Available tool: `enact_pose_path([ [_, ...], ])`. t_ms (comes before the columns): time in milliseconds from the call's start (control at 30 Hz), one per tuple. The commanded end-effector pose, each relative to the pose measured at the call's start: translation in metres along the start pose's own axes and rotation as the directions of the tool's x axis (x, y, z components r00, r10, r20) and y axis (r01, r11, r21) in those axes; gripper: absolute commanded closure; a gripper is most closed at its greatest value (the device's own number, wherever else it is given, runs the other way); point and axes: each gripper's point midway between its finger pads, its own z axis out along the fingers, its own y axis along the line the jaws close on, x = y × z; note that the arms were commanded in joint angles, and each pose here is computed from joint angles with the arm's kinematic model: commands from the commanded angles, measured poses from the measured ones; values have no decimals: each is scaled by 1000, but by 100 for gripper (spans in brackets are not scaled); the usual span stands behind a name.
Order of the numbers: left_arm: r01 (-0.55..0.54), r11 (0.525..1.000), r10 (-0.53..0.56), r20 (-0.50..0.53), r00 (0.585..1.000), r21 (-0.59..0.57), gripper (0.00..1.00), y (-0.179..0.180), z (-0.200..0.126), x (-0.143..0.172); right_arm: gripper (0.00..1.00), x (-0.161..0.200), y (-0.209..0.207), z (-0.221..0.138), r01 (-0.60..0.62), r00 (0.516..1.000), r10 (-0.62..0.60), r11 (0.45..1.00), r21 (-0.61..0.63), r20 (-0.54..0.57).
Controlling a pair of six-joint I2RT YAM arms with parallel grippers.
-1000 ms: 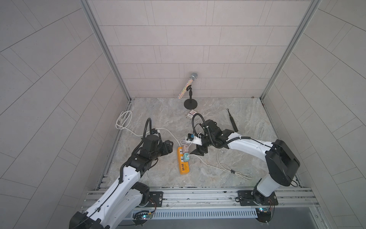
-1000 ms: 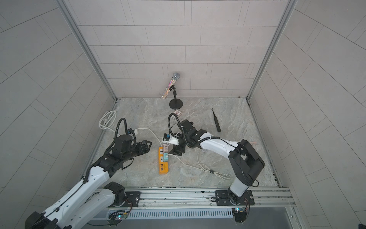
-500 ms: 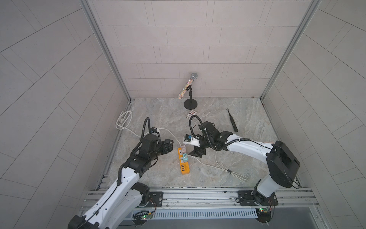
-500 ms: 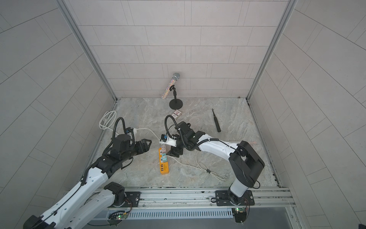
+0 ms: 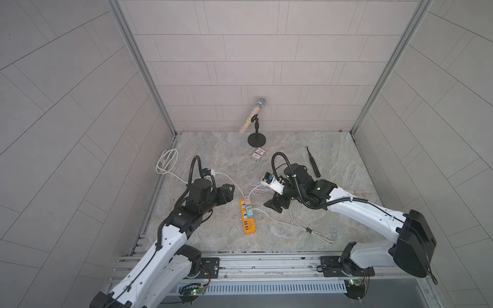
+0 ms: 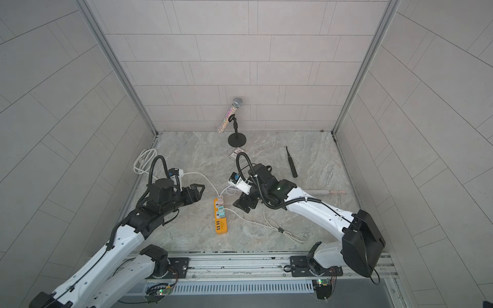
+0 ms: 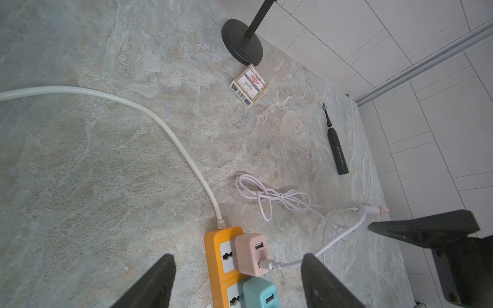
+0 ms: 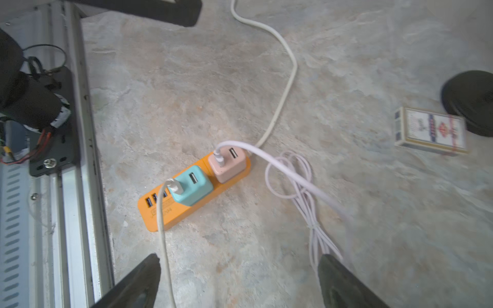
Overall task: Charge the electric toothbrush
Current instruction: Pick up the charging cable from the center of the board.
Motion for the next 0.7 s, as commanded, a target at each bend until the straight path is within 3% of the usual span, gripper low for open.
enact_pose_path([
  [0, -39, 998, 35, 93, 995, 42, 15, -17, -9, -29, 1, 19, -29, -24, -180, 976, 199, 967, 181, -90],
  [67, -58, 998, 55, 85, 995, 32, 11, -19, -4, -33, 0, 18, -49, -39, -292, 948, 315, 921, 258, -49],
  [133, -84, 996, 80, 90, 993, 35, 7, -24, -4, -39, 0, 13, -63, -54, -408, 909, 417, 877, 252, 21],
  [200, -102, 994, 98, 90, 991, 39, 4, -29, -2, -45, 0, 15, -88, -73, -535, 842, 525, 785, 313, 122],
  [300, -143, 987, 136, 88, 987, 77, 0, -43, 0, -54, 0, 25, -117, -99, -634, 765, 614, 665, 394, 194],
  [433, -208, 970, 198, 85, 977, 129, 0, -66, 1, -60, 0, 56, -137, -123, -684, 684, 704, 525, 507, 194],
  [533, -308, 937, 301, 71, 951, 163, 0, -89, 3, -55, 0, 77, -135, -133, -760, 582, 785, 432, 485, 213],
  [667, -489, 837, 497, 30, 867, 246, 0, -129, 9, -35, 0, 116, -137, -156, -840, 421, 855, 242, 486, 302],
])
